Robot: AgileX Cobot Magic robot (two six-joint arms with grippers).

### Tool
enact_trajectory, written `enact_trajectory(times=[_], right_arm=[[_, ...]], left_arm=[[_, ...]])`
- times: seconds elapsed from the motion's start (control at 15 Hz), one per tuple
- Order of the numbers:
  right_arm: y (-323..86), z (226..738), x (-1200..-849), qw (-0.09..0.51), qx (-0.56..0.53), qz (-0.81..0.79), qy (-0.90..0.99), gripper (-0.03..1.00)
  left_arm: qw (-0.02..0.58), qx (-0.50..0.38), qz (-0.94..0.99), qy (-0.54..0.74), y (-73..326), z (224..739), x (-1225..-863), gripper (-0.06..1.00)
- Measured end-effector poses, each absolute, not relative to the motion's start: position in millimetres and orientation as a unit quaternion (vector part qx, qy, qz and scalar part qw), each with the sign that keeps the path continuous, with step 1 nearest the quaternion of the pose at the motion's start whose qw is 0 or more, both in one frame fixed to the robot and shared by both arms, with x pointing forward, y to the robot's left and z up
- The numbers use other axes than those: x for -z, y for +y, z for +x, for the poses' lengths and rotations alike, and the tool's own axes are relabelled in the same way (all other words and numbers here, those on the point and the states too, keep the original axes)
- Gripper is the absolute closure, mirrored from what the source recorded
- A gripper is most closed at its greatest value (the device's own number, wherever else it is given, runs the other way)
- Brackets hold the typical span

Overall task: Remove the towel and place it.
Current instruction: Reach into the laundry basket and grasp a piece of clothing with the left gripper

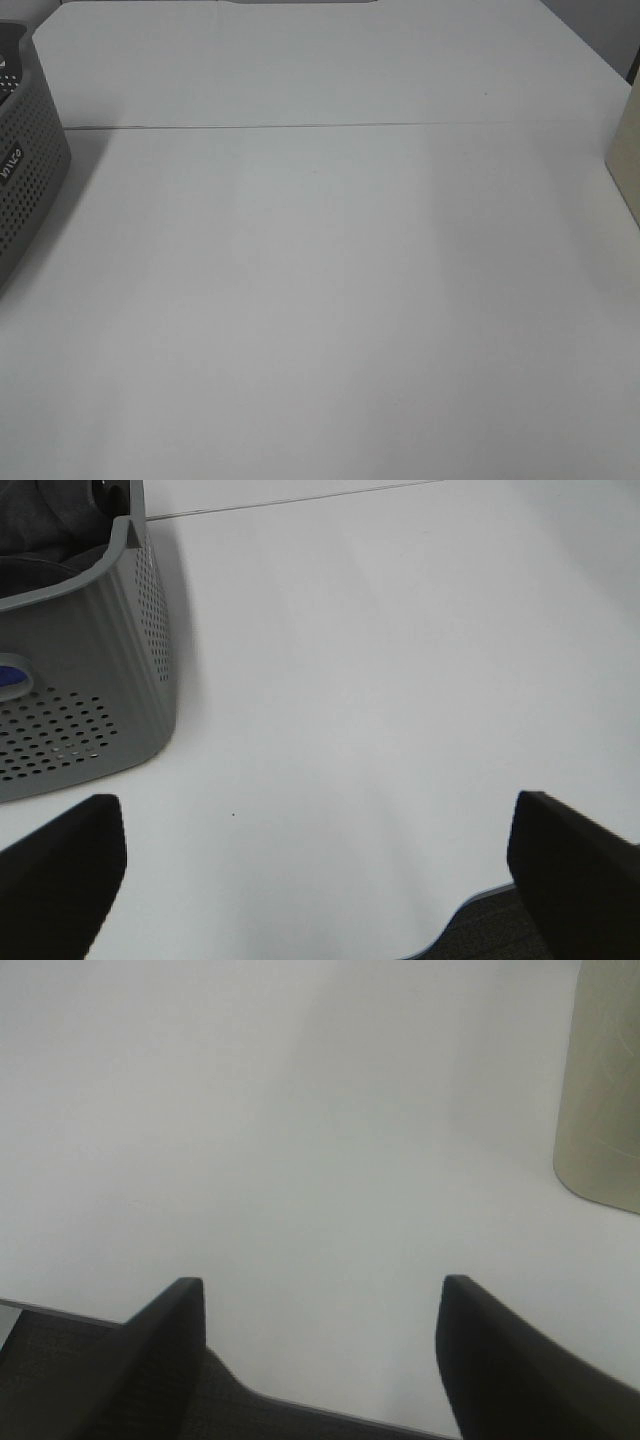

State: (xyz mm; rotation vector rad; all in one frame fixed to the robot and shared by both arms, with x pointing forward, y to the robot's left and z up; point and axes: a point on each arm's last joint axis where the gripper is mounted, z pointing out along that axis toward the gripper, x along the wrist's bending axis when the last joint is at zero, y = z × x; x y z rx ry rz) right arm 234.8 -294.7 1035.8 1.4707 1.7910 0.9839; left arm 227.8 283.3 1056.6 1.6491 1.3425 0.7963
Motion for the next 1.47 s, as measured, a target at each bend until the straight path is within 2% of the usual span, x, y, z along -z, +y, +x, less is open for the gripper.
enact_trajectory(times=[0.47, 0.67, 1.47], right_arm=[[-295, 235, -1036, 0.307, -0.372, 0.556, 0.677, 0.32], [-295, 235, -1036, 0.307, -0.372, 0.556, 0.677, 0.32], [-295, 235, -1036, 0.307, -0.372, 0.556, 0.677, 0.32]], left_arm=[[0.416, -0.322, 0.651, 0.547, 286, 228, -1056, -0.03], [0.395, -0.338, 0.611, 0.597, 296, 229, -1055, -0.03], [0.389, -0.347, 0.632, 0.574, 295, 229, -1055, -0.03]])
